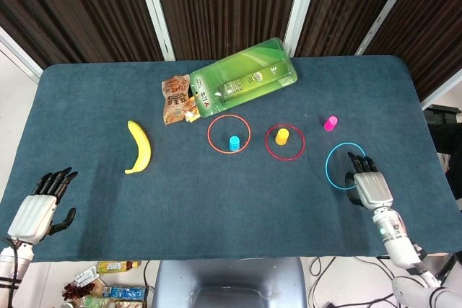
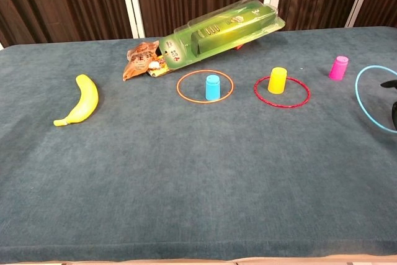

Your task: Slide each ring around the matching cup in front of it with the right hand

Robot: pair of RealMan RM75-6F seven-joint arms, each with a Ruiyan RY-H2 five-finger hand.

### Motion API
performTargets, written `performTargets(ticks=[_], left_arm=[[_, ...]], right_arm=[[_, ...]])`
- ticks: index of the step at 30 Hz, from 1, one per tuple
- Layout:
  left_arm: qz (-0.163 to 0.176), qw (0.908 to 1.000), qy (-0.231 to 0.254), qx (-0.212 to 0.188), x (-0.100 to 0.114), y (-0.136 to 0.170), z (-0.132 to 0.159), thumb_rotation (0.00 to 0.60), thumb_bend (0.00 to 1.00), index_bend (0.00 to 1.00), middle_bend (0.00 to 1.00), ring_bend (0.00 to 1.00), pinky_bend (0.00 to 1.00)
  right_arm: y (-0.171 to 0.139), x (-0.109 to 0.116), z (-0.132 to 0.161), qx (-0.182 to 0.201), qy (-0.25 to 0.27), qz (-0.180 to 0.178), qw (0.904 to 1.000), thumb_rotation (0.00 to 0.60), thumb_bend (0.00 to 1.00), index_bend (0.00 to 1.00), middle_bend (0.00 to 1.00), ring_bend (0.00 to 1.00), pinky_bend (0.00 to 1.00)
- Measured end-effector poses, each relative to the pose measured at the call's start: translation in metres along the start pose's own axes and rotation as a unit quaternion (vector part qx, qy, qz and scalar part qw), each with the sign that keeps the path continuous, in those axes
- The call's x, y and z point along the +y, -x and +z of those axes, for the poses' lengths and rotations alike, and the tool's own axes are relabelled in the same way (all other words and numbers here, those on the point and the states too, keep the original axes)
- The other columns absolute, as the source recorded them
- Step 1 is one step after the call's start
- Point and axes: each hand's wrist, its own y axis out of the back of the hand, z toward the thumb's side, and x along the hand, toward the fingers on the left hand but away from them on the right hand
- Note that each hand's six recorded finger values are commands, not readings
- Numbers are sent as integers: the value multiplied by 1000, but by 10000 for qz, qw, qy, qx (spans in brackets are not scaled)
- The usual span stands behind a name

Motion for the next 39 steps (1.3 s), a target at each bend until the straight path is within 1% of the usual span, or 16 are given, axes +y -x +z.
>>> performTargets(ticks=[5, 9, 11, 13, 14, 15, 17, 20, 23, 26, 28, 30, 32, 35, 37, 39], left_arm=[[-24, 10000, -22, -3, -2, -1, 1, 600, 457, 0, 0, 0, 58], [-32, 10000, -44, 6, -3, -2, 1, 600, 457, 0, 0, 0, 58], [-32, 10000, -51, 18, -3, -2, 1, 600, 457, 0, 0, 0, 58], [-32, 10000, -57, 33, -3, -3, 1, 600, 457, 0, 0, 0, 57], [-32, 10000, -59, 38, -3, -3, 1, 600, 457, 0, 0, 0, 57], [-33, 10000, -62, 49, -3, -4, 0, 600, 457, 0, 0, 0, 57], [-42, 10000, -67, 60, -4, -4, 0, 600, 458, 0, 0, 0, 58], [-62, 9999, -75, 64, -4, -5, 0, 600, 458, 0, 0, 0, 58], [-68, 9999, -74, 71, -5, -6, -1, 600, 459, 0, 0, 0, 58], [-62, 9999, -71, 62, -5, -5, 0, 600, 457, 0, 0, 0, 58], [-38, 10000, -69, 50, -4, -4, 1, 600, 458, 0, 0, 0, 58], [-5, 10000, -67, 37, -3, -3, 1, 600, 457, 0, 0, 0, 58], [21, 10000, -66, 22, -2, -3, 2, 600, 457, 0, 0, 0, 57], [70, 10000, -69, -19, -1, -3, 3, 600, 458, 0, 0, 0, 50], [121, 9999, -78, -47, -1, -4, 4, 600, 458, 0, 0, 0, 43], [145, 9998, -95, -61, -2, -4, 4, 600, 457, 0, 0, 0, 39]], right_arm=[[21, 19, 3, -55, 160, -138, 9998, 600, 489, 790, 96, 0, 0], [50, 40, 9, -125, 251, -230, 9993, 600, 489, 788, 96, 0, 0], [62, 47, 11, -180, 235, -234, 9993, 600, 489, 772, 96, 0, 0], [76, 53, 11, -277, 189, -206, 9992, 600, 488, 735, 97, 0, 0], [82, 55, 10, -324, 183, -180, 9991, 600, 489, 700, 97, 0, 0], [90, 56, 11, -384, 194, -137, 9990, 600, 489, 638, 97, 0, 0], [100, 58, 12, -460, 232, -68, 9986, 600, 489, 480, 92, 0, 0], [113, 58, 18, -502, 318, -14, 9982, 600, 482, 346, 72, 0, 0], [112, 59, 19, -472, 348, -25, 9983, 600, 444, 236, 56, 0, 0], [105, 63, 16, -430, 421, -122, 9981, 600, 434, 203, 51, 0, 0], [96, 68, 13, -383, 519, -254, 9976, 600, 433, 193, 46, 0, 0], [81, 75, 10, -308, 610, -442, 9967, 600, 431, 169, 29, 0, 0], [62, 80, 7, -237, 672, -627, 9955, 600, 426, 123, 4, 0, 0], [16, 88, 3, -151, 740, -931, 9928, 600, 415, 57, 0, 0, 0], [-25, 91, 2, -161, 761, -1154, 9903, 600, 410, 18, 0, 0, 0], [-68, 96, 0, -266, 752, -1405, 9869, 600, 406, 13, 0, 0, 0]])
